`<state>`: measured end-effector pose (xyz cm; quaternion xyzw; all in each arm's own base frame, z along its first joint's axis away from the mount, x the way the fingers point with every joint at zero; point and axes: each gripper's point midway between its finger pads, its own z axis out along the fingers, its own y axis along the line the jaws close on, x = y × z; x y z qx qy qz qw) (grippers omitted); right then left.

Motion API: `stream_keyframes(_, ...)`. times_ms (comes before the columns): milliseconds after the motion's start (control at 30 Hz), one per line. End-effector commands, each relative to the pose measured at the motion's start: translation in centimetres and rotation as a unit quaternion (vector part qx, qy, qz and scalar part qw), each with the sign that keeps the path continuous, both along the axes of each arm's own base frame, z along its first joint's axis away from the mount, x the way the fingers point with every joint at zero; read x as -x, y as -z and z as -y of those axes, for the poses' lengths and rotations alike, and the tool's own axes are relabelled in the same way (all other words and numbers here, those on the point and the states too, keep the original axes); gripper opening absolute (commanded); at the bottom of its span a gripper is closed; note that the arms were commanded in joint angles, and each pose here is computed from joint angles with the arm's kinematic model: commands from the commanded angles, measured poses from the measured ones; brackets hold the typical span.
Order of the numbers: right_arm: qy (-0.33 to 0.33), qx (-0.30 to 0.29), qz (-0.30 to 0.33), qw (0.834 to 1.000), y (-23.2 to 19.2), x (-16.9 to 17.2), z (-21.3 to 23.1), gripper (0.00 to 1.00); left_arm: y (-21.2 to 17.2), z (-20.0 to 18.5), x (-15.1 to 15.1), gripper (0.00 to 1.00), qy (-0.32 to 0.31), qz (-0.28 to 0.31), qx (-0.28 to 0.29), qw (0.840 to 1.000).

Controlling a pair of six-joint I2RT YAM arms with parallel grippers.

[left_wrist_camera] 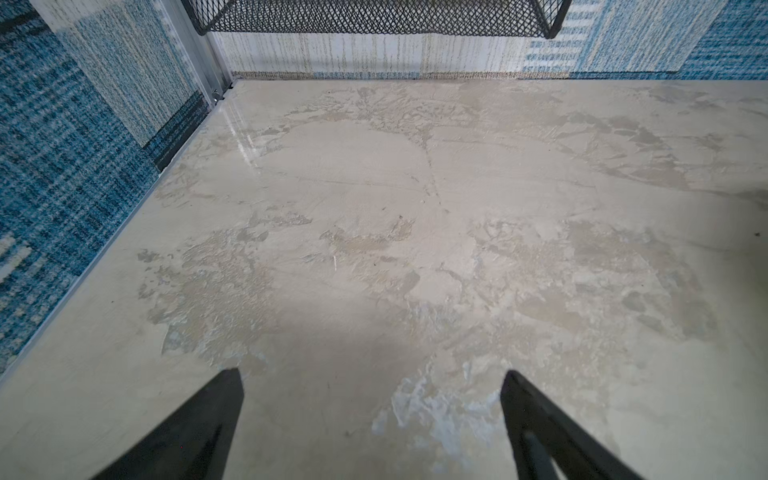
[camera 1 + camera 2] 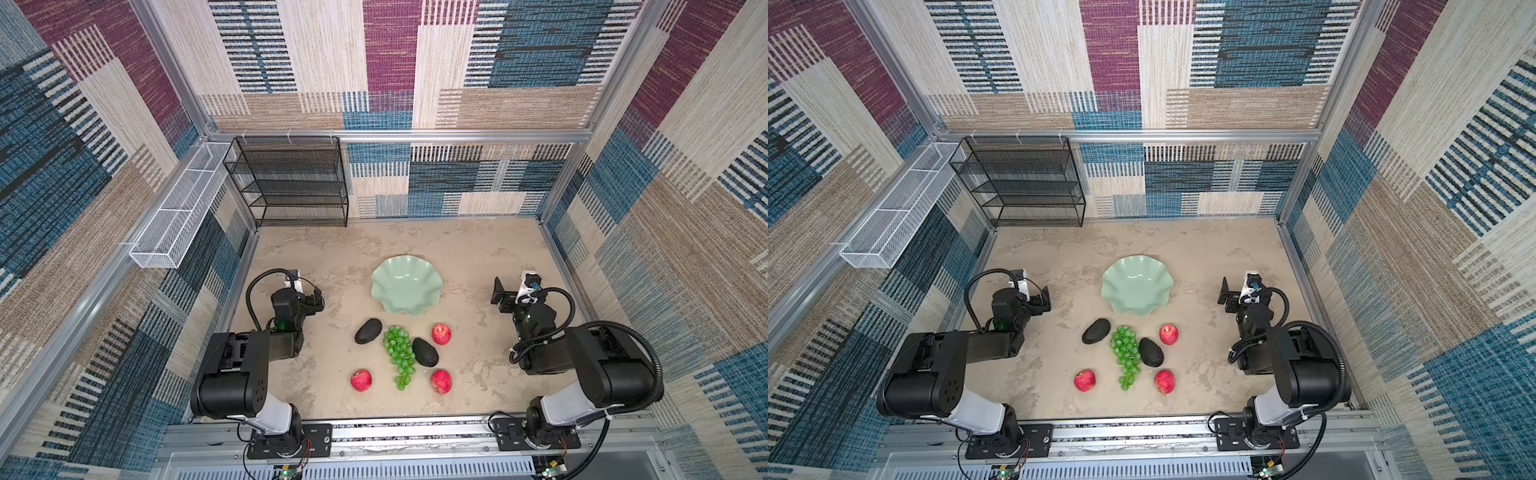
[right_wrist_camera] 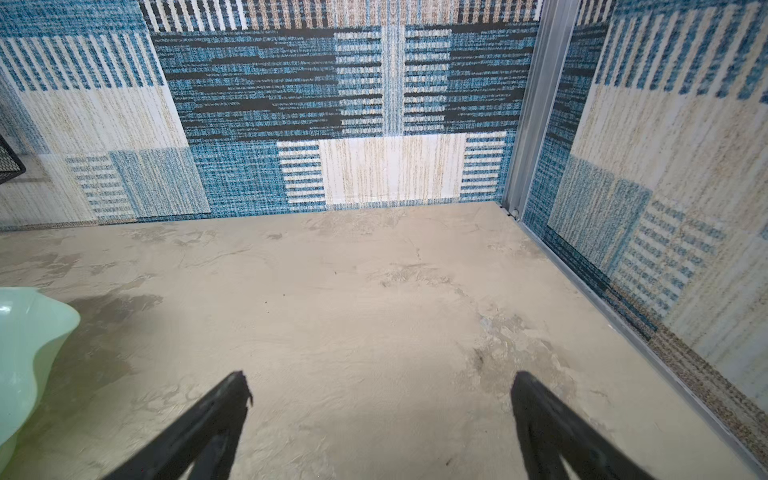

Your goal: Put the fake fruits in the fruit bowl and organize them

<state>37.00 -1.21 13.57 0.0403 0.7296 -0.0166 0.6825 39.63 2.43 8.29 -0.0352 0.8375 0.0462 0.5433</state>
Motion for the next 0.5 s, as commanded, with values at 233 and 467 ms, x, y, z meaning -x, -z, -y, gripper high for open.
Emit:
stream_keyframes(233, 0.001, -0.002, 0.017, 1.0, -0.92, -0.14, 0.03, 1.0, -1.17, -0.11, -0.42, 0.99, -0.006, 0.026, 0.007, 1.0)
stream_keyframes(467, 0.0, -0.002, 0.018, 1.0, -0.97, -0.19, -0.01, 1.0, -1.15, -0.16, -0.43, 0.99, -0.007, 0.026, 0.007, 1.0)
